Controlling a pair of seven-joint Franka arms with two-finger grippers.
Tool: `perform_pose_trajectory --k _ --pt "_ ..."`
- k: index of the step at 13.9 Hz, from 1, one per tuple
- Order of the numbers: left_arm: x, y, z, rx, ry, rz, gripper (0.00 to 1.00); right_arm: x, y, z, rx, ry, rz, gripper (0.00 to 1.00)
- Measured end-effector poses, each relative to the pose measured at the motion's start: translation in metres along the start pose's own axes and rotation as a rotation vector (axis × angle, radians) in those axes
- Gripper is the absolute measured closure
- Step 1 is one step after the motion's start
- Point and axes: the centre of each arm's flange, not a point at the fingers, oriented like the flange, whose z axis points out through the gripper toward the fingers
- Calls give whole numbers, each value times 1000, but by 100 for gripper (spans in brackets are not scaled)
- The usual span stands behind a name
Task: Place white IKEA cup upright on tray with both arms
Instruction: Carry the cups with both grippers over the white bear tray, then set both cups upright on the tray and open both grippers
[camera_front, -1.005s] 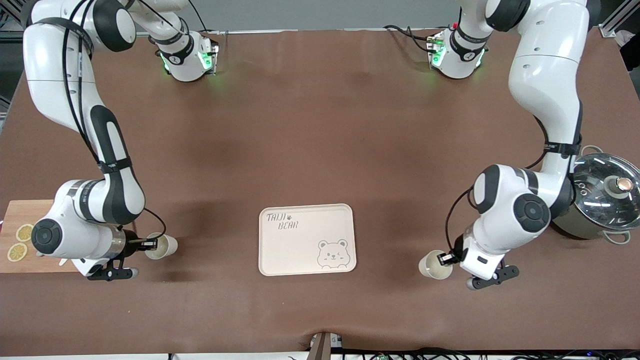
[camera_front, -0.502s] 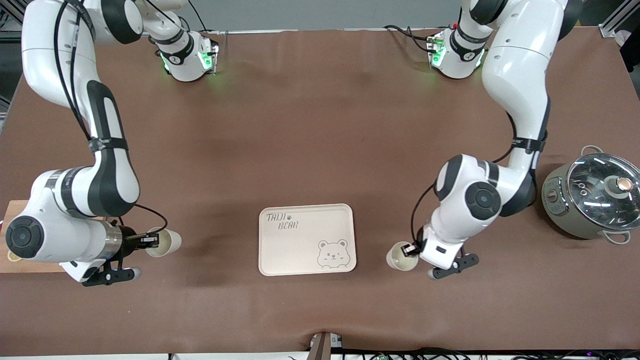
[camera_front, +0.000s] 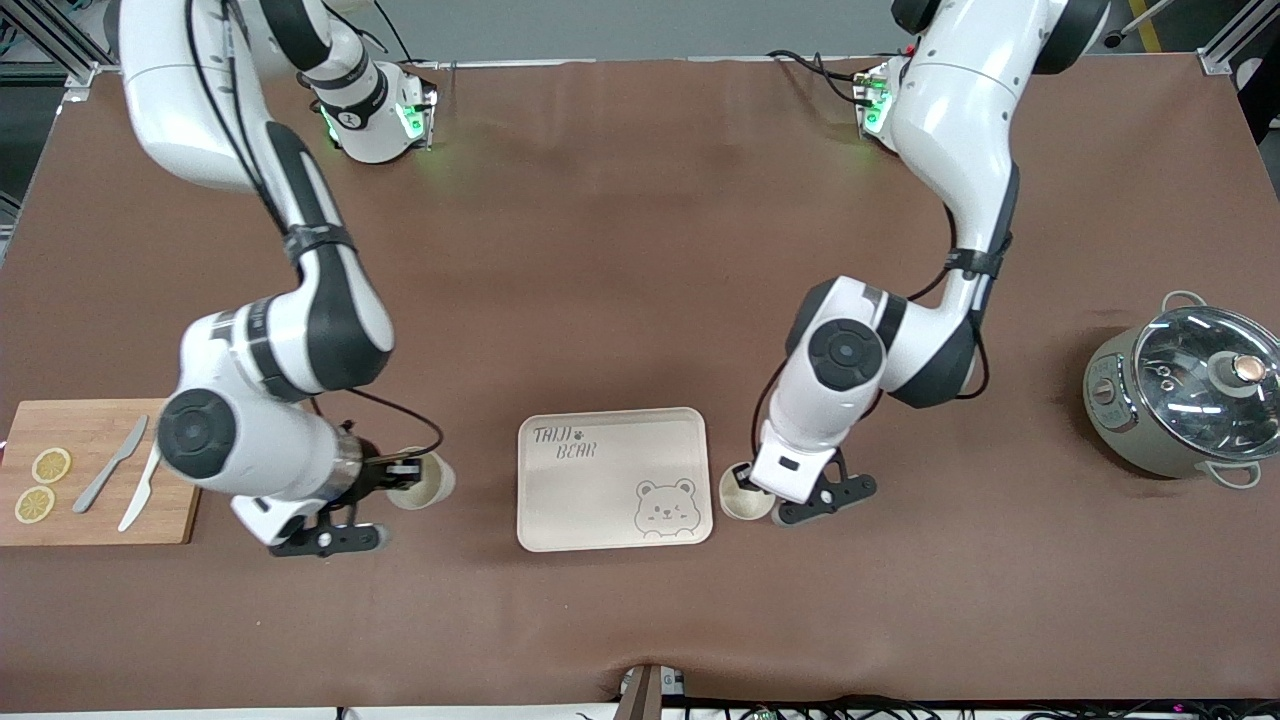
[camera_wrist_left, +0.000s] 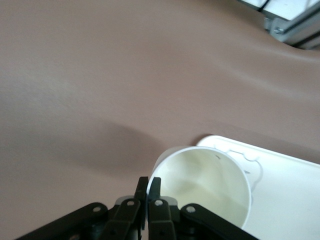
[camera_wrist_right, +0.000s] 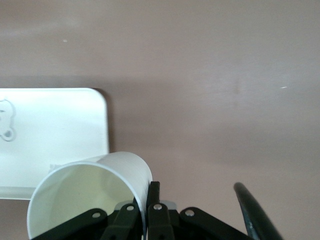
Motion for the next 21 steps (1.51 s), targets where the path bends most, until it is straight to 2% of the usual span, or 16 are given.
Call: perform_pose_trajectory --k 7,11,15,21 --pt "-31 28 1 -6 -5 -6 96 -15 -99 17 46 108 125 97" --pt "-48 42 14 -14 -6 0 96 -16 -112 58 59 143 137 97" --pt "-64 53 36 -31 2 -4 96 -18 -107 100 50 135 143 97" --pt "-79 58 60 -28 -5 13 96 -20 -111 134 49 137 136 97"
